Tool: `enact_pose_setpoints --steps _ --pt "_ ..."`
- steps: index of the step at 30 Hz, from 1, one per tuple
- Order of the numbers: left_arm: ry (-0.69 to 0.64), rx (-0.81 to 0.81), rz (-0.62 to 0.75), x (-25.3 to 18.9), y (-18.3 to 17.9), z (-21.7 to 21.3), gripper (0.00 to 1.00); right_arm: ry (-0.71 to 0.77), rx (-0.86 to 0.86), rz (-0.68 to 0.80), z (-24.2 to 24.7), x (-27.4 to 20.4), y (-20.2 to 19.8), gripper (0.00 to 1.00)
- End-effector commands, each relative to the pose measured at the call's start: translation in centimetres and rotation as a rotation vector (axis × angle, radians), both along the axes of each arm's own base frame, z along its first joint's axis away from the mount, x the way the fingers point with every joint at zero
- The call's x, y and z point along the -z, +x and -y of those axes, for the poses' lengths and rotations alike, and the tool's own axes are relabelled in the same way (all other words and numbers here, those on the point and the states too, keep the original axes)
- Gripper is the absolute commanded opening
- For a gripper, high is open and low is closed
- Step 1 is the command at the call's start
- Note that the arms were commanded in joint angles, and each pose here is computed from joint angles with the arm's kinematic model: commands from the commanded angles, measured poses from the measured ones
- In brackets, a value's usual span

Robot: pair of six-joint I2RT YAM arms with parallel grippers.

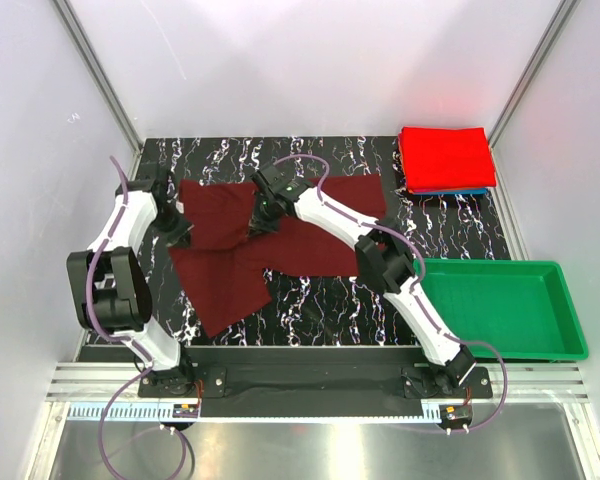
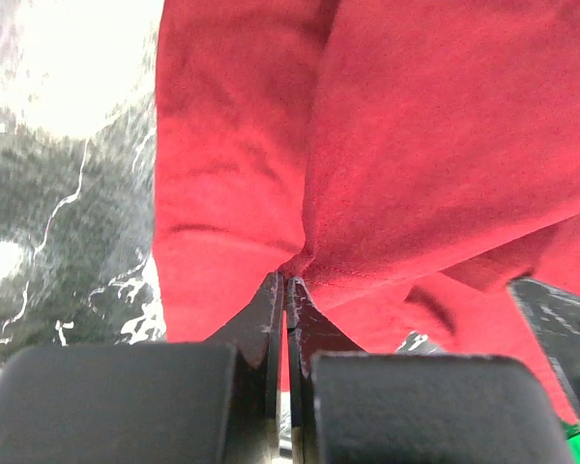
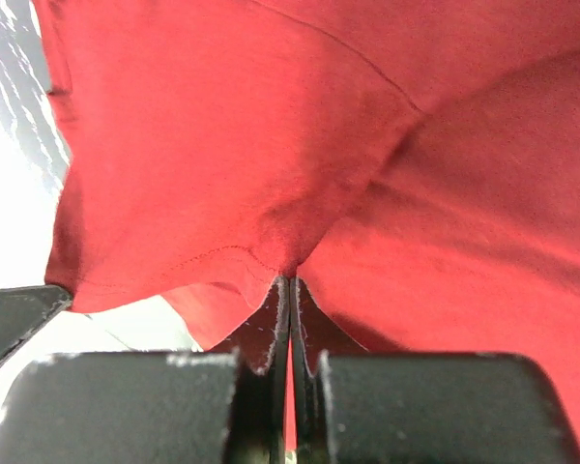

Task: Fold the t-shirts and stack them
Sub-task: Fold the tshirt

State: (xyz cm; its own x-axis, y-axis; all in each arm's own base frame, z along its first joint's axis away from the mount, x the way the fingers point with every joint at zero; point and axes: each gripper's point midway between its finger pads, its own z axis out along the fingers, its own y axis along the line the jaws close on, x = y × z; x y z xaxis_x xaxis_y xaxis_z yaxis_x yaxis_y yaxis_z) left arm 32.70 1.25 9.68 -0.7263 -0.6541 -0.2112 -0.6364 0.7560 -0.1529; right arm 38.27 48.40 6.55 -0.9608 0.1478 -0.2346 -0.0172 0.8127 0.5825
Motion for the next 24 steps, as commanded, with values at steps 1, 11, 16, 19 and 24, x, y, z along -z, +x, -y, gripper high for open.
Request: enact_pose_setpoints --steps 1,11,16,19,24 --pt "0.025 -0.003 0.001 -0.3 -1.8 0.0 0.0 0.035 -0.012 0.086 0.5 -5.2 -0.4 0.0" --pt "-0.033 -0.011 -0.022 0.8 -3.8 1.5 0.0 0.045 -0.018 0.084 1.5 -5.1 -1.6 0.0" --pt "-0.091 -0.024 -0.036 2.0 -4.6 2.6 0.0 0.034 -0.035 0.052 1.5 -3.5 -2.1 0.0" --pt "-0.101 -0.018 -0.065 2.8 -5.2 3.1 0.04 0.033 -0.069 0.046 1.5 -2.7 -2.6 0.0" --pt "-0.092 -0.018 -0.069 2.2 -4.6 2.8 0.39 0.006 -0.093 0.058 2.8 -3.7 -2.2 0.34"
